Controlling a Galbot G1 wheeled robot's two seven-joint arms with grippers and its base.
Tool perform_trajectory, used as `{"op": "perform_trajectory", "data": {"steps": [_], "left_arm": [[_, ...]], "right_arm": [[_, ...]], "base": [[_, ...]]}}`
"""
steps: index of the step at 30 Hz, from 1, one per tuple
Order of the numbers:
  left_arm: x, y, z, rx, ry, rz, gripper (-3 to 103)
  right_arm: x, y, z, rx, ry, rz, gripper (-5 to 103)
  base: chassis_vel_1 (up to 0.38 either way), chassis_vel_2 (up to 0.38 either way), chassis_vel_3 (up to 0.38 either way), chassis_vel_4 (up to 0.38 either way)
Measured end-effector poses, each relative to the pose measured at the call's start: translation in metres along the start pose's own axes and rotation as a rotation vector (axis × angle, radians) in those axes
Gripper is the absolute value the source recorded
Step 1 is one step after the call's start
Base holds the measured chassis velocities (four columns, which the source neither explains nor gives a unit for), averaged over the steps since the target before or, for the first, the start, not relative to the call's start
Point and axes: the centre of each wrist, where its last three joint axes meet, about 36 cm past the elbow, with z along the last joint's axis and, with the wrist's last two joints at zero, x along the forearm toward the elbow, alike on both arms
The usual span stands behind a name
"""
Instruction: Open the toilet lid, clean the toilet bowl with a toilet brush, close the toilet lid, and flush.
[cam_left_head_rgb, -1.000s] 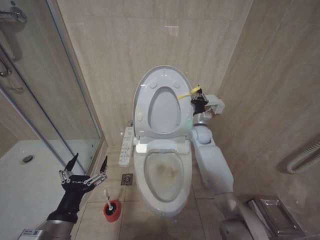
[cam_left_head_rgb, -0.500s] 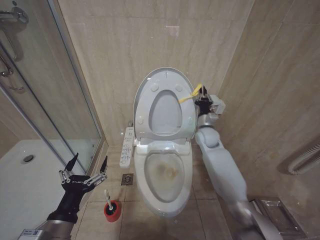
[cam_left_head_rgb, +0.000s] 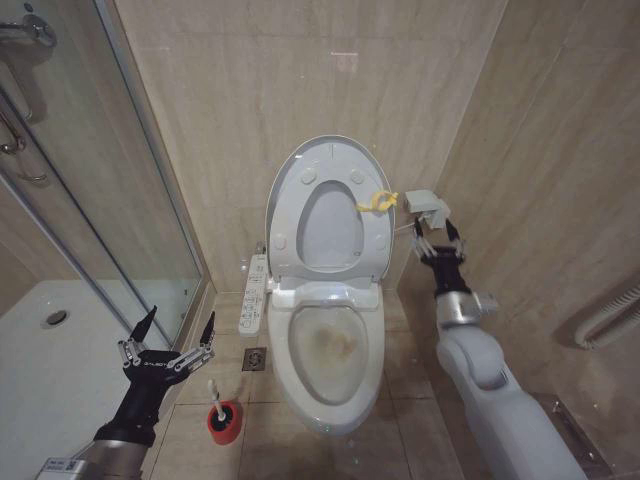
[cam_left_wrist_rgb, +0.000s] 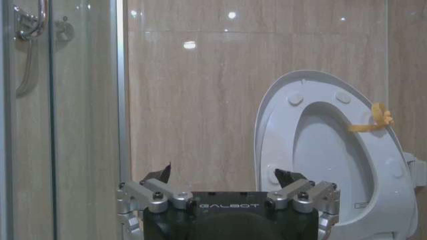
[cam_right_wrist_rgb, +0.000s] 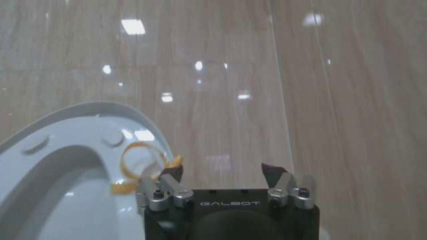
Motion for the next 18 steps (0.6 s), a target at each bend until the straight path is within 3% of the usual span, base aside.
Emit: {"op": "perform_trajectory", "data": {"steps": [2,3,8,10,11,18], "left_arm": [[0.0,0.0,0.0,0.0,0.0,0.0,100],[0.0,0.0,0.0,0.0,0.0,0.0,100],[0.0,0.0,0.0,0.0,0.0,0.0,100],[0.0,0.0,0.0,0.0,0.0,0.0,100],[0.0,0.0,0.0,0.0,0.0,0.0,100],[0.0,0.0,0.0,0.0,0.0,0.0,100]], "right_arm": [[0.012,0.002,-0.001,-0.014,0.02,0.001,60],[0.024,0.005,-0.003,-0.027,0.04,0.006,87],[0.063,0.02,-0.012,-0.069,0.106,0.031,87],[0.071,0.023,-0.014,-0.069,0.118,0.032,87],[0.079,0.026,-0.016,-0.068,0.127,0.034,100],[0.121,0.035,-0.023,-0.035,0.162,0.044,100]], "base": [[0.0,0.0,0.0,0.0],[0.0,0.0,0.0,0.0],[0.0,0.0,0.0,0.0],[0.0,0.0,0.0,0.0],[0.0,0.0,0.0,0.0],[0.0,0.0,0.0,0.0]]}}
